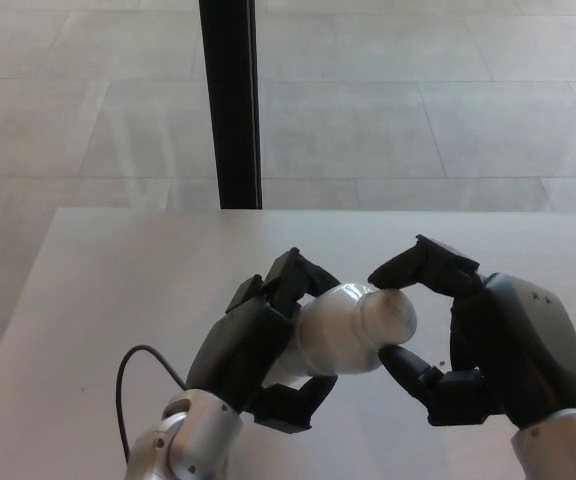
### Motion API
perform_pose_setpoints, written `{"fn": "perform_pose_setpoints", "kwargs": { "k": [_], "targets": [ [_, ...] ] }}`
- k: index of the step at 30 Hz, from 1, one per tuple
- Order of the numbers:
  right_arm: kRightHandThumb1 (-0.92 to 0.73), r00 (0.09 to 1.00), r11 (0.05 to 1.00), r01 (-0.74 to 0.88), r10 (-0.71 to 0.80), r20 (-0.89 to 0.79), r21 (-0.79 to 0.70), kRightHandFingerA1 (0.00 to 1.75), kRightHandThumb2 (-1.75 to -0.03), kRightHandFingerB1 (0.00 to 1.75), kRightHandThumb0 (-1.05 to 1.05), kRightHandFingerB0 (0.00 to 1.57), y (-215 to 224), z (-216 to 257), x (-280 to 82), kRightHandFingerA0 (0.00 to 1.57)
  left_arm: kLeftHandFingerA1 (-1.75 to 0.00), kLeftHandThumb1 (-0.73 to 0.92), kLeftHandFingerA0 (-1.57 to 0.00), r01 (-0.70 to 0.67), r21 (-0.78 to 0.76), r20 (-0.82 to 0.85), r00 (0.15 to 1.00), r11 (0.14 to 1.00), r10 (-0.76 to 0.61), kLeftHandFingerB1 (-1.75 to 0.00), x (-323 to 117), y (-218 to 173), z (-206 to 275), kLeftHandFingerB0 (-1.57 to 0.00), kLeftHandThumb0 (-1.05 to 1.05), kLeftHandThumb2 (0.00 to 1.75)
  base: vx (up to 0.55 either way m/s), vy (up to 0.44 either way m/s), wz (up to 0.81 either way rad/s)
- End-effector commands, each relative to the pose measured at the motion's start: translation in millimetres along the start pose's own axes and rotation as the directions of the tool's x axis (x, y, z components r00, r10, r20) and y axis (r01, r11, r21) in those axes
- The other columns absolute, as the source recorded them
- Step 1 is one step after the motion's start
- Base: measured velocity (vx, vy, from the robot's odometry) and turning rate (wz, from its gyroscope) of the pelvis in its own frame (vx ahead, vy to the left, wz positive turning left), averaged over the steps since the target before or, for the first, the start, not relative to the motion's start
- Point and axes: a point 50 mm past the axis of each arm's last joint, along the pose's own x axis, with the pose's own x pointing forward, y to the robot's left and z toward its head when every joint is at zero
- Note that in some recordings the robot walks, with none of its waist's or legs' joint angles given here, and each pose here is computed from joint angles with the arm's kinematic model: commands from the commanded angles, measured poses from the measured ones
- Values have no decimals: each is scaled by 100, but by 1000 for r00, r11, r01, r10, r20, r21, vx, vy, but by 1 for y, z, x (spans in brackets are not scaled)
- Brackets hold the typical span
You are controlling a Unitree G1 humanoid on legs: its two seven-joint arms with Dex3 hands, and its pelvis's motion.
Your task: The robot uses its left hand to to lift the bottle kept on the middle of the desk and tilts it towards its right hand. It then uses its right hand to rotate its cap to open it and places the bottle and cap back on the desk
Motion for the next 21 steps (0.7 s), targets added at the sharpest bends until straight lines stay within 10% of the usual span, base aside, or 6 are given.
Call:
{"fn": "perform_pose_setpoints", "kwargs": {
  "k": [1,2,15,16,17,21],
  "targets": [
    [-58,996,996,-60,64,65,-61,175,-104,136,-29,76,-2,3,1,93,-175,52,-90,-21,1,-9,1000,1000,21,-156,-1,5,-2,-83,8,130,0,0,0],
    [-52,995,996,-64,69,70,-66,170,-101,137,-30,79,-3,3,2,115,-175,51,-91,-19,0,-12,1000,1000,19,-156,-1,5,-2,-84,9,131,0,0,0],
    [-43,977,999,52,-54,208,15,175,-122,128,-29,87,-8,12,7,100,-175,51,-88,-15,14,-9,1000,1000,15,-155,-1,5,-3,-81,8,128,0,0,0],
    [-51,974,998,58,-62,216,26,137,-121,113,-33,93,-9,12,7,124,-175,50,-88,-14,8,-10,1000,1000,14,-156,-1,5,-3,-81,9,129,0,0,0],
    [-44,971,997,68,-75,228,36,175,-129,139,-24,86,-9,12,7,104,-175,48,-89,-14,6,-10,1000,1000,14,-156,-2,4,-3,-82,10,134,0,0,0],
    [-47,945,989,124,-140,294,75,175,-127,136,-24,83,-14,15,9,103,-175,53,-87,-10,11,2,1000,1000,10,-157,-3,3,-4,-82,11,130,0,0,0]
  ]
}}
